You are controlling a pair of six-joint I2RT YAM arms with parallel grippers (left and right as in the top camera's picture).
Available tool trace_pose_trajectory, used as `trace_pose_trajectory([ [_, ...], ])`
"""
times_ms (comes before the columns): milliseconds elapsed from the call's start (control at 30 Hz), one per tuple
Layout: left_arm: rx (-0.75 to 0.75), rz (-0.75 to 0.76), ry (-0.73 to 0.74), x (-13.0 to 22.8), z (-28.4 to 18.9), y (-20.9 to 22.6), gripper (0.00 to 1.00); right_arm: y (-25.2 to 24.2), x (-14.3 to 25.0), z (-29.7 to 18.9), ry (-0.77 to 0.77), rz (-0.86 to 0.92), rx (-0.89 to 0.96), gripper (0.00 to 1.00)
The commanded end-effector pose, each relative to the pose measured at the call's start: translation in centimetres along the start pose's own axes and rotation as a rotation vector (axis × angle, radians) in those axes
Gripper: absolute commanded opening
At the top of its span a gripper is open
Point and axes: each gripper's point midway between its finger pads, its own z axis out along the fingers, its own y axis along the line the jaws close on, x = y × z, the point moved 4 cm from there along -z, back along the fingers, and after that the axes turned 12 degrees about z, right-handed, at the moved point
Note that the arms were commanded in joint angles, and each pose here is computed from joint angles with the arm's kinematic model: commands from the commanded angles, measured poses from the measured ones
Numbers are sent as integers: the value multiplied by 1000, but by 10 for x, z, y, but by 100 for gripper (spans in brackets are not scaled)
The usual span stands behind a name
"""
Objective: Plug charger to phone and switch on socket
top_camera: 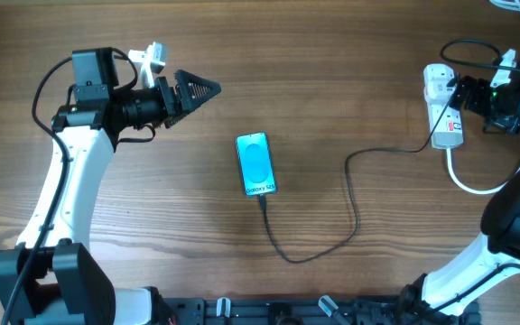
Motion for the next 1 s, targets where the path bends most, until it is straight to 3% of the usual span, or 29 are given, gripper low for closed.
trace_pose_trajectory([
  [0,-1,21,-17,-4,-5,-6,100,4,3,1,6,-26,-17,100],
  [967,-1,21,-17,-4,-5,-6,100,8,-4,-8,-40,-34,-27,100],
])
